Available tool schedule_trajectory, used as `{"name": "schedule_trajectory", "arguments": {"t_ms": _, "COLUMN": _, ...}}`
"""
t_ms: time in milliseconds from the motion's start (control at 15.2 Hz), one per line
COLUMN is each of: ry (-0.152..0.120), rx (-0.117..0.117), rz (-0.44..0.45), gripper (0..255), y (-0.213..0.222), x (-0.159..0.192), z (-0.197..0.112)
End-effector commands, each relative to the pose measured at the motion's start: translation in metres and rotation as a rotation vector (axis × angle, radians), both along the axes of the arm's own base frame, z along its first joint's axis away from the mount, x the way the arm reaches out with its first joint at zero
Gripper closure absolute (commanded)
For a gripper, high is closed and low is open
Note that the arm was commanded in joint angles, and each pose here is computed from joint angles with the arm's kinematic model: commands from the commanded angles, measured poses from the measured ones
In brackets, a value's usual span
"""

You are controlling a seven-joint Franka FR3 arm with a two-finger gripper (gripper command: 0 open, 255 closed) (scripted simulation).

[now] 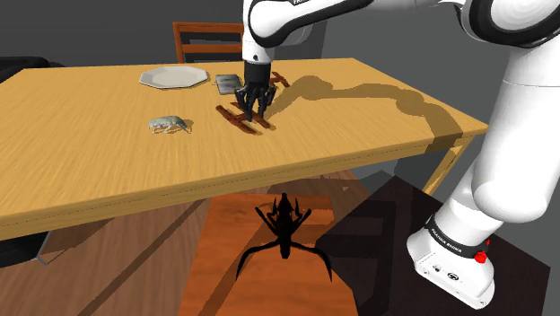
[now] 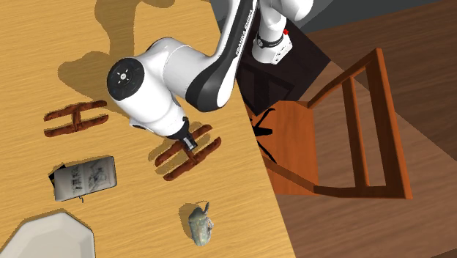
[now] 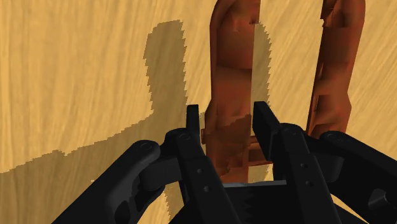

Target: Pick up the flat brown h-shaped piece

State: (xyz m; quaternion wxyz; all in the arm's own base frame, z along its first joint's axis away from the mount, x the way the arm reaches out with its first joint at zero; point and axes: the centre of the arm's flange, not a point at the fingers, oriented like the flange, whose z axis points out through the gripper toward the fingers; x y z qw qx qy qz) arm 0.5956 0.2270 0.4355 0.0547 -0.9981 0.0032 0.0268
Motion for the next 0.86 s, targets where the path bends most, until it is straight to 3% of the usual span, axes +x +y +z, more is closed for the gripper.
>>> {"name": "schedule_trajectory", "arguments": {"t_ms": 0, "ry": 0.0, "rx": 0.0, "rz": 0.0, "gripper": 255, "y": -0.001, "x": -0.001, "z": 0.011}}
{"name": "schedule_trajectory", "arguments": {"t_ms": 792, "ry": 0.0, "rx": 0.0, "rz": 0.0, "gripper": 255, "y": -0.001, "x": -0.001, "z": 0.065}}
